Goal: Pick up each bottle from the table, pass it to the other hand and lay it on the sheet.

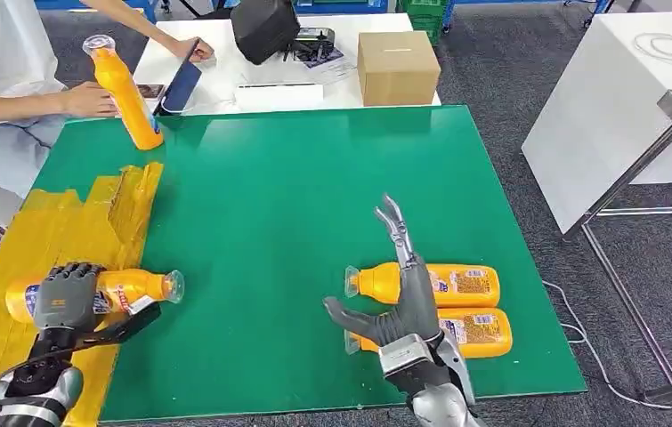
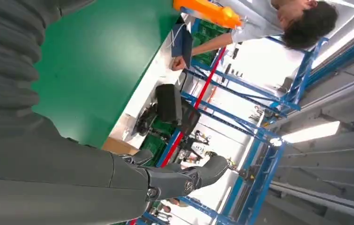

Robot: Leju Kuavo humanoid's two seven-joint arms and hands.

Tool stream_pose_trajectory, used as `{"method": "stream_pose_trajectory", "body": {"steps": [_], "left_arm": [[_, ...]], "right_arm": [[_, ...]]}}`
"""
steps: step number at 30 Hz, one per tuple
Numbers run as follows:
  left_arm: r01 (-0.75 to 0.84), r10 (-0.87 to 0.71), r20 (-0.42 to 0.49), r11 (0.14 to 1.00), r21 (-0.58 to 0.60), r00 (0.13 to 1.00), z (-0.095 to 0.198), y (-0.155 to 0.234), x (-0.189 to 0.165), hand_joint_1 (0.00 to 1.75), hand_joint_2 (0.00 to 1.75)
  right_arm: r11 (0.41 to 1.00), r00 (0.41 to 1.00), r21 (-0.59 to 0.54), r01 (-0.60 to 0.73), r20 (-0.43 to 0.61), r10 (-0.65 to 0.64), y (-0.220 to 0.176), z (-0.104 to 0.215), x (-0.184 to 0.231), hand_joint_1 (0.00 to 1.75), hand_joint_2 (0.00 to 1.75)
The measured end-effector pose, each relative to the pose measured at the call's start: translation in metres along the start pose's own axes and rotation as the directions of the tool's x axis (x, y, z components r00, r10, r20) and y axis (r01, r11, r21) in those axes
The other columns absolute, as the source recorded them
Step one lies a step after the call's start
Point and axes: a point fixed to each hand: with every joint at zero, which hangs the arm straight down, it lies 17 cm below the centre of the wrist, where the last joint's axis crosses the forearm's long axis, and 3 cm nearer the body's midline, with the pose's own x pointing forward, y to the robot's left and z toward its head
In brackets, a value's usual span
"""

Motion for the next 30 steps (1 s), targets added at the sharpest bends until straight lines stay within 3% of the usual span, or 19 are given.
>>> {"method": "stream_pose_trajectory", "body": {"steps": [17, 30], "left_arm": [[0.025, -0.025, 0.008, 1.000, 0.016, 1.000, -0.004, -0.001, 0.007, 0.00, 1.75], [-0.095, 0.090, 0.036, 0.980, 0.176, 0.995, 0.004, 0.028, 0.029, 0.00, 1.75]], "right_arm": [[1.000, 1.000, 0.022, -0.012, -0.022, 0.012, 0.006, 0.000, -0.008, 0.00, 1.75], [0.999, 0.999, 0.026, -0.022, -0.038, 0.023, 0.008, 0.002, -0.014, 0.00, 1.75]]}}
